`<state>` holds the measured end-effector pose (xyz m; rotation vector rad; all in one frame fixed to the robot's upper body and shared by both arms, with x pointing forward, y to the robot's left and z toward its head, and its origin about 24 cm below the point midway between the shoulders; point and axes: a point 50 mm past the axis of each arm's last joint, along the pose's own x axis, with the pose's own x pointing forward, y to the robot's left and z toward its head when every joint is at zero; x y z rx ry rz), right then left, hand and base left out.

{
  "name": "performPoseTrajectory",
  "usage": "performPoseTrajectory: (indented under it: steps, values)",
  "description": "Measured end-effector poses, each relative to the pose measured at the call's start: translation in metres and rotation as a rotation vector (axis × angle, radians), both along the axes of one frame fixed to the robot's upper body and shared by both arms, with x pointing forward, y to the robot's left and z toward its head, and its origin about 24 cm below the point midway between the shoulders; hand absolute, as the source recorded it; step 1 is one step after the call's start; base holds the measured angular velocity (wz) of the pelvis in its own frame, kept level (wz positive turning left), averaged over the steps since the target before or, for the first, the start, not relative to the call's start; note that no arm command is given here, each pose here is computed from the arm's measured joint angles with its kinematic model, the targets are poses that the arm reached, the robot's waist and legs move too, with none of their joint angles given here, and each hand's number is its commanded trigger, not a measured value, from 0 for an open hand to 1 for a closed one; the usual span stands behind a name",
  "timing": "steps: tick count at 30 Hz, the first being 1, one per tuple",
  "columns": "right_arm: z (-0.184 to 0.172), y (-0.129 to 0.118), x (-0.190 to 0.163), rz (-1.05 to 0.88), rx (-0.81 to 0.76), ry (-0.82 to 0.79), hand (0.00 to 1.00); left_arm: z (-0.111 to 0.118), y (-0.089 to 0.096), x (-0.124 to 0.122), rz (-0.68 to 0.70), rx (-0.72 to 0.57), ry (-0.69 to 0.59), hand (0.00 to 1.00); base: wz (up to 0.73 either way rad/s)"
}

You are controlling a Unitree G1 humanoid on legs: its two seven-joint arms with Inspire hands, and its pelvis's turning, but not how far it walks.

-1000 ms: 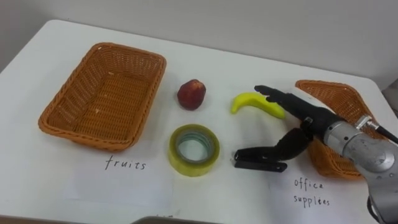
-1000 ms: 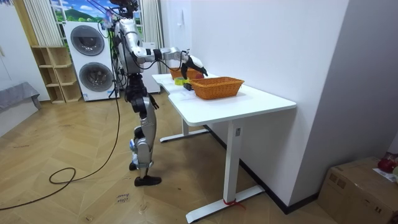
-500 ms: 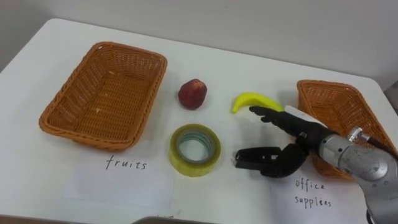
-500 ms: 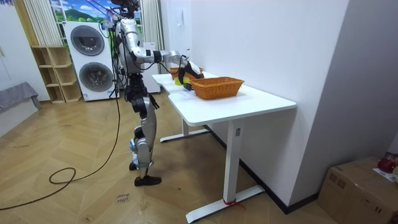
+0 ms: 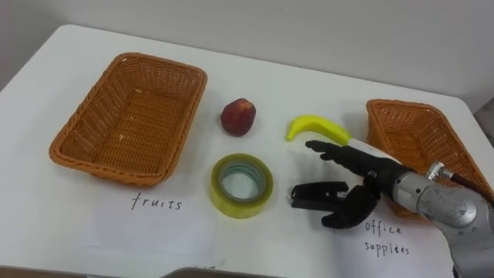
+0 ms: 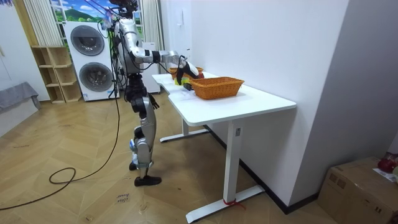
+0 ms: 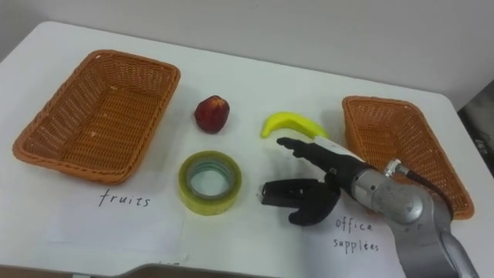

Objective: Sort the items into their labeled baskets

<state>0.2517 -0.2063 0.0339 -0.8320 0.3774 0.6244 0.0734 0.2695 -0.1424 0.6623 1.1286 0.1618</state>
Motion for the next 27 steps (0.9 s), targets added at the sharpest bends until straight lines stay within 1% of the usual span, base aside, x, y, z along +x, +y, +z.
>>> performPoseTrajectory:
  steps: [4, 14, 27]
  values:
    - [-0.0040, 0.0055, -0.0009, -0.001, -0.009, 0.004, 0.00, -0.0004, -0.0008, -0.0006, -0.005, -0.001, 0.004, 0.00, 0.00]
    - [-0.0059, 0.0065, -0.0013, 0.003, -0.092, -0.013, 0.00, -0.0009, -0.0028, 0.0012, -0.015, -0.012, 0.006, 0.00, 0.00]
    - [-0.0075, 0.0082, -0.0011, 0.004, -0.133, -0.022, 0.00, -0.0011, -0.0065, 0.0070, -0.028, -0.023, -0.003, 0.00, 0.00]
